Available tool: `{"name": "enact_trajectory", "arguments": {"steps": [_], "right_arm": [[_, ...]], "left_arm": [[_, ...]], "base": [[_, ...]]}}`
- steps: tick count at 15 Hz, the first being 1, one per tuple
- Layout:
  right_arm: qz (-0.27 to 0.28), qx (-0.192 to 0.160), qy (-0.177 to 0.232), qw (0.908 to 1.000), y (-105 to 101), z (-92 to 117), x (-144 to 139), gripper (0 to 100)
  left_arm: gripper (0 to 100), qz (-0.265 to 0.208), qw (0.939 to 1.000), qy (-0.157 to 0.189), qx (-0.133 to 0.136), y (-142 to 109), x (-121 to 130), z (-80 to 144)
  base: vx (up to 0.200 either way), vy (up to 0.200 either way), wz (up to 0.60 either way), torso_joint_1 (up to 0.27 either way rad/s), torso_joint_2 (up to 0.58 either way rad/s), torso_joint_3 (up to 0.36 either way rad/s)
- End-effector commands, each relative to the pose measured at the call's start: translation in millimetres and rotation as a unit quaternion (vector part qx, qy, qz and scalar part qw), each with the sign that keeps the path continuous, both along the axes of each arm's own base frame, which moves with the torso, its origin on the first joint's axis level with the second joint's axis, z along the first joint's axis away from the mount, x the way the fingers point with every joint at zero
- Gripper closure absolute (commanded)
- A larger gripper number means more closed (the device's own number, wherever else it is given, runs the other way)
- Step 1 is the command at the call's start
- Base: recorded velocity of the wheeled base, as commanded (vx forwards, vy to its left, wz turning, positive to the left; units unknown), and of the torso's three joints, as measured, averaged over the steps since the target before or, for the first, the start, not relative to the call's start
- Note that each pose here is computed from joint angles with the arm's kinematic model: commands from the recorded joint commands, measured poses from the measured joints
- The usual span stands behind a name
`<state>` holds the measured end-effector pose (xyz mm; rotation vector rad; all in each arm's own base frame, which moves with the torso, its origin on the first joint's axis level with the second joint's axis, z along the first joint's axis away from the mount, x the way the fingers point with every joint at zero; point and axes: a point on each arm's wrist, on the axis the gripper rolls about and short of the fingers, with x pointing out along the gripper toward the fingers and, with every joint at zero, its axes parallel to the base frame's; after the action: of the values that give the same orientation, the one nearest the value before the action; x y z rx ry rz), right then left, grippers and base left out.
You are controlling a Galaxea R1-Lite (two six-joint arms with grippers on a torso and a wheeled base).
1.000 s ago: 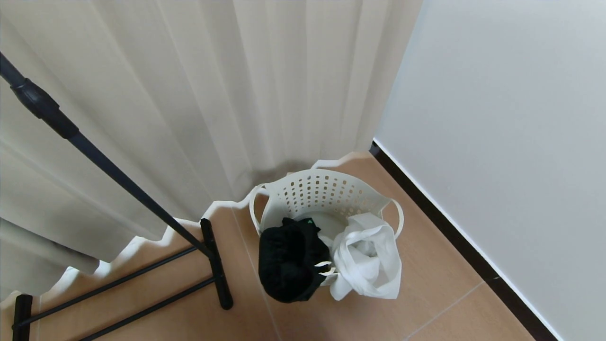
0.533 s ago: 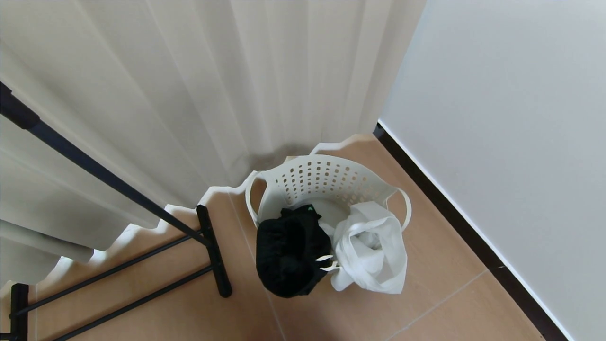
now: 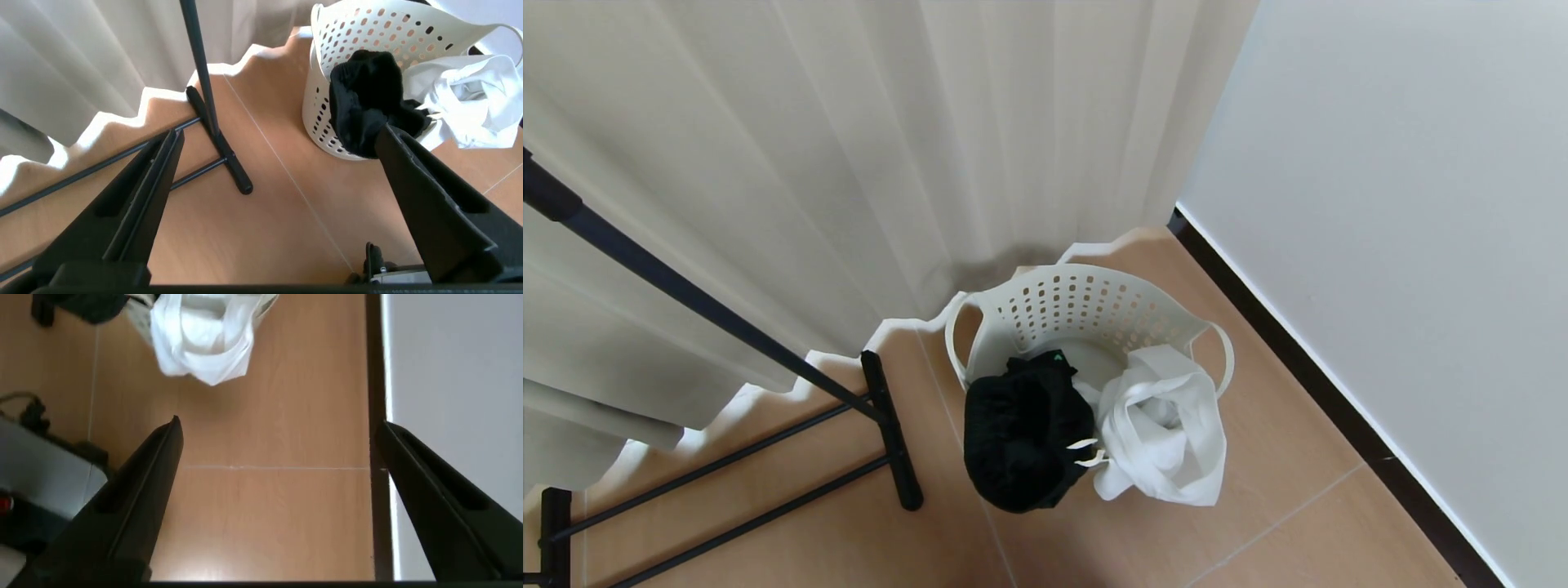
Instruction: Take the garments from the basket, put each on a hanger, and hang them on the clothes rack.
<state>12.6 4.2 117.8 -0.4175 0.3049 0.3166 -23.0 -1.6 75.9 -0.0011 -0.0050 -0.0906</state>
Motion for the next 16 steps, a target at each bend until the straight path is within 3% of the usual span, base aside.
{"name": "enact_trajectory", "arguments": {"steps": [1, 2, 3, 4, 5, 6, 8, 10, 16], "right_arm": [[0.117, -0.154, 0.085, 0.9774, 21.6, 39.5, 75.5, 0], [0.147, -0.202, 0.091, 0.964, 30.6, 51.6, 107.8, 0], [0.155, -0.21, 0.092, 0.9609, 33.0, 53.8, 115.6, 0], [0.196, -0.252, 0.094, 0.9432, 49.6, 63.1, 161.6, 0], [0.202, -0.264, 0.08, 0.9398, 59.6, 73.8, 194.1, 0], [0.2, -0.261, 0.066, 0.9421, 67.8, 87.2, 221.3, 0], [0.207, -0.262, 0.064, 0.9405, 79.6, 90.6, 260.0, 0], [0.221, -0.264, 0.084, 0.935, 96.2, 71.5, 299.6, 0], [0.241, -0.257, 0.137, 0.9258, 120.5, 3.6, 355.9, 0]], "left_arm": [[0, 0.0, 1.0, 0.0, 0.0, 0.0, 0.1, 0.1], [0, 0.0, 1.0, 0.0, 0.0, 0.0, 0.1, 0.1], [0, 0.0, 1.0, 0.0, 0.0, 0.0, 0.1, 0.1], [0, 0.0, 1.0, 0.0, 0.0, 0.0, 0.1, 0.1], [0, 0.0, 1.0, 0.0, 0.0, 0.0, 0.1, 0.1], [0, 0.0, 1.0, 0.0, 0.0, 0.0, 0.1, 0.1], [0, 0.0, 1.0, 0.0, 0.0, 0.0, 0.1, 0.1], [0, 0.0, 1.0, 0.0, 0.0, 0.0, 0.1, 0.1], [0, 0.0, 1.0, 0.0, 0.0, 0.0, 0.1, 0.1]], "base": [[0.0, 0.0, 0.0, 0.0, 0.0, 0.0], [0.0, 0.0, 0.0, 0.0, 0.0, 0.0], [0.0, 0.0, 0.0, 0.0, 0.0, 0.0], [0.0, 0.0, 0.0, 0.0, 0.0, 0.0], [0.0, 0.0, 0.0, 0.0, 0.0, 0.0], [0.0, 0.0, 0.0, 0.0, 0.0, 0.0], [0.0, 0.0, 0.0, 0.0, 0.0, 0.0], [0.0, 0.0, 0.0, 0.0, 0.0, 0.0], [0.0, 0.0, 0.0, 0.0, 0.0, 0.0]]}}
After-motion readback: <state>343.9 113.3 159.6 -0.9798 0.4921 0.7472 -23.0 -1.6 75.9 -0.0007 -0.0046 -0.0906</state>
